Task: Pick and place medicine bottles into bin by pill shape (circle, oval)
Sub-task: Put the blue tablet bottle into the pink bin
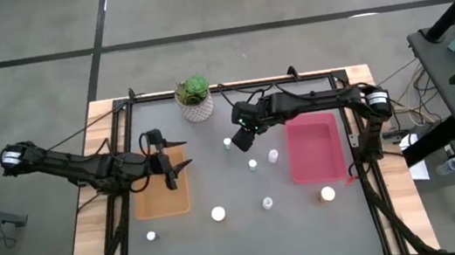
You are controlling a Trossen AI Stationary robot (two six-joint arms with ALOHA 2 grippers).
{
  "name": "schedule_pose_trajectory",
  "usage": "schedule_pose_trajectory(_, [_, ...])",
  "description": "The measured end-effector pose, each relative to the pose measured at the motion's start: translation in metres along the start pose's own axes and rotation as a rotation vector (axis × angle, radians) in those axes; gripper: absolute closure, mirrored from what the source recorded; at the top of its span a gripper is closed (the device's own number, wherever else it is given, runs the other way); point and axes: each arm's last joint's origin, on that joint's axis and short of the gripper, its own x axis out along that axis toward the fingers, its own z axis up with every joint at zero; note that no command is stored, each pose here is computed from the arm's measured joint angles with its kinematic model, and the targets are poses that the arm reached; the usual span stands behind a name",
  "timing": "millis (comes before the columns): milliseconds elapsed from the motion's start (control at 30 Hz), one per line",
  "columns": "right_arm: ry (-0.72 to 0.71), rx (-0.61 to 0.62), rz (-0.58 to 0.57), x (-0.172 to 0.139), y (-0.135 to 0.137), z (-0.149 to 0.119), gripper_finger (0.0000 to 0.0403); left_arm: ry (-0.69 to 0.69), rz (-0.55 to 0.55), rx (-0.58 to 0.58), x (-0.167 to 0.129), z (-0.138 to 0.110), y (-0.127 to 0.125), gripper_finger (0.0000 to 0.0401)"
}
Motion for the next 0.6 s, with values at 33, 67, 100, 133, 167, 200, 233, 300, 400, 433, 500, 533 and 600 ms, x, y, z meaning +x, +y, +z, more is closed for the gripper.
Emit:
schedule_pose_trajectory(33, [0.000,0.000,0.000,0.001,0.000,0.000,0.0184,0.000,0.000,0.001,0.000,0.000,0.000,0.0143])
schedule_pose_trajectory(67, [0.000,0.000,0.000,0.001,0.000,0.000,0.0184,0.000,0.000,0.001,0.000,0.000,0.000,0.0143])
schedule_pose_trajectory(100, [0.001,0.000,0.000,0.002,0.000,0.000,0.0184,0.000,0.000,0.002,0.000,0.000,0.000,0.0143])
schedule_pose_trajectory(133, [-0.001,0.000,0.001,0.002,0.001,0.000,0.0184,0.000,0.000,0.002,0.000,0.000,0.000,0.0143])
schedule_pose_trajectory(167, [-0.003,0.000,0.002,0.003,0.001,0.001,0.0184,0.000,0.000,0.002,0.000,0.000,0.000,0.0143])
schedule_pose_trajectory(200, [-0.005,0.001,0.003,0.003,0.001,0.001,0.0184,0.000,0.000,0.002,0.000,0.000,0.000,0.0143])
schedule_pose_trajectory(233, [-0.004,0.001,0.002,0.003,0.001,0.001,0.0184,0.000,0.000,0.002,0.000,0.000,0.000,0.0143])
schedule_pose_trajectory(300, [-0.005,0.007,0.002,0.004,0.001,0.000,0.0184,-0.001,0.000,0.002,0.000,0.000,0.000,0.0143])
schedule_pose_trajectory(400, [-0.003,0.008,-0.001,0.009,0.001,0.000,0.0184,-0.001,0.000,0.002,0.000,0.000,0.000,0.0143])
schedule_pose_trajectory(433, [0.000,0.007,-0.009,0.011,0.001,-0.002,0.0184,-0.001,0.000,0.002,0.000,0.000,0.000,0.0143])
schedule_pose_trajectory(500, [-0.005,0.008,-0.020,0.016,0.001,-0.002,0.0184,-0.001,0.001,0.001,0.000,0.000,0.000,0.0144])
schedule_pose_trajectory(533, [-0.008,0.010,-0.022,0.018,0.002,-0.002,0.0184,-0.001,0.000,0.002,0.000,0.000,0.000,0.0144])
schedule_pose_trajectory(600, [0.007,0.014,-0.033,0.022,0.001,-0.005,0.0184,-0.001,0.001,0.001,0.000,0.000,0.000,0.0144])
